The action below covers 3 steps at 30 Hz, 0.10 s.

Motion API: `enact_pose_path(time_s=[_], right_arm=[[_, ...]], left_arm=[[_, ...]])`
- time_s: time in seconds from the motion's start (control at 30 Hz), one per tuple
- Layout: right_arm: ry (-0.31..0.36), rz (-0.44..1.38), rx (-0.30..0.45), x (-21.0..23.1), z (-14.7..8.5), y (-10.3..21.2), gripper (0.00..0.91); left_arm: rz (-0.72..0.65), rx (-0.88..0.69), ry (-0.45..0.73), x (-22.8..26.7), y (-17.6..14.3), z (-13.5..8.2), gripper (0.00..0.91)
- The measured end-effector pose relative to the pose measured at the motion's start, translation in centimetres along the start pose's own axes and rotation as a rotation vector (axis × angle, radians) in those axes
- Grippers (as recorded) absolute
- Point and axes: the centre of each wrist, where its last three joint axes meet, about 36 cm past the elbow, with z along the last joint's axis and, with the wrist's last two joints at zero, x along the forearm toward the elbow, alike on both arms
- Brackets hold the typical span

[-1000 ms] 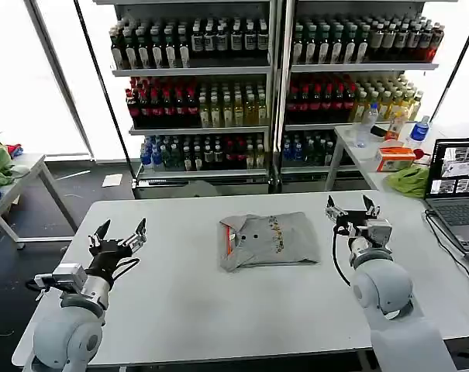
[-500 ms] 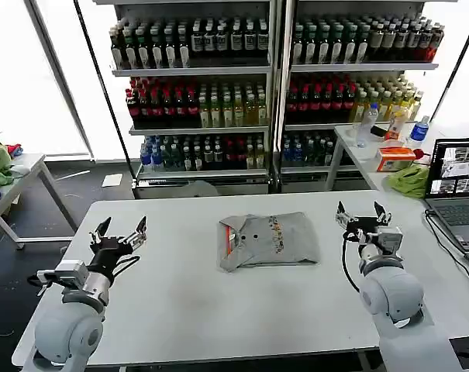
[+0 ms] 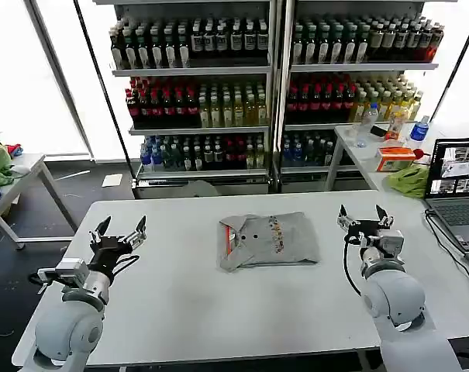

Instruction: Fold and organize the clothes.

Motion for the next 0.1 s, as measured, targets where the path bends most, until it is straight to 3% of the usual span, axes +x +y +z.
enact_pose_path(time_s=[0.1], right_arm=[[0.001,0.003,0.002,0.04,0.07,-0.06,0.907]], left_arm=[[0.000,0.000,0.001,-0.01,0.00,0.03,0.907]])
